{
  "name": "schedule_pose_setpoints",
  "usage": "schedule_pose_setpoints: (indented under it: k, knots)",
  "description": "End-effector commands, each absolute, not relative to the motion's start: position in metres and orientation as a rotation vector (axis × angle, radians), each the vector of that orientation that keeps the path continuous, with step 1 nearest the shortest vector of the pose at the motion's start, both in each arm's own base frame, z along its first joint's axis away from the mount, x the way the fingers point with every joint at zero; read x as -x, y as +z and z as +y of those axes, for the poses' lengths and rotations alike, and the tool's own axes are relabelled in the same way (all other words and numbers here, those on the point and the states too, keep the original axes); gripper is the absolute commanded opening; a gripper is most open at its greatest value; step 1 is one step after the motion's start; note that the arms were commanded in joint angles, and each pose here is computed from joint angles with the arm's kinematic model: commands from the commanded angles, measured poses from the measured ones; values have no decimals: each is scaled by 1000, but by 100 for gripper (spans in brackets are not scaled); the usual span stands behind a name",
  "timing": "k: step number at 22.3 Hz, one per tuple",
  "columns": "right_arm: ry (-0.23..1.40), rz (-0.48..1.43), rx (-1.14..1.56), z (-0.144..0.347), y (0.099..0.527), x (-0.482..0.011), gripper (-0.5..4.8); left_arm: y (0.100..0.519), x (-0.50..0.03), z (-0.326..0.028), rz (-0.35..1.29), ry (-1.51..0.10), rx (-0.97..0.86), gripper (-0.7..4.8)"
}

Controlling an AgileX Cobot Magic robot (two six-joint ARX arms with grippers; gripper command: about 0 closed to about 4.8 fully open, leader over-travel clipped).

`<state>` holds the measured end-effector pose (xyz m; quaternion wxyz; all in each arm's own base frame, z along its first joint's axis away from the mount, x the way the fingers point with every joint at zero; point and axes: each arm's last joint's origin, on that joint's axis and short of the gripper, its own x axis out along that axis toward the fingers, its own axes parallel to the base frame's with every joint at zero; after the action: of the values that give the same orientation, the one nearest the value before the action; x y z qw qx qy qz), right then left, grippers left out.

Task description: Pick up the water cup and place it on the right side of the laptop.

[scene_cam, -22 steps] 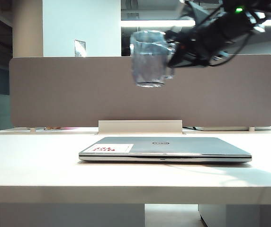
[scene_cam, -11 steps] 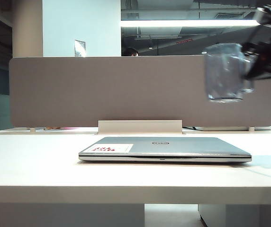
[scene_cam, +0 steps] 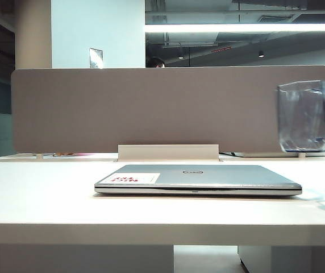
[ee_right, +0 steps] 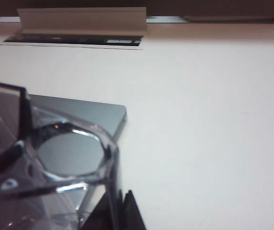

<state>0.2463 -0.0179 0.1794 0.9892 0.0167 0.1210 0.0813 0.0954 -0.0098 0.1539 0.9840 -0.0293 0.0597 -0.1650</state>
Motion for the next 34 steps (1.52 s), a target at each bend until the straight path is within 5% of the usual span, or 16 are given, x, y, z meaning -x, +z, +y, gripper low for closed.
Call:
schedule_pose_setpoints:
  k: [1,11,34]
  knots:
    - [92,168,-49,-34,179,-239,-2,156,-95,-10,110,-338,58,-4]
    - [-6,158,-73,-58,173,-235,-2,156,-95,-10,112,-338,58,-4]
    - [134,240,-50,-66,127,-274,-2,155,-95,-10,113,-339,58,-4]
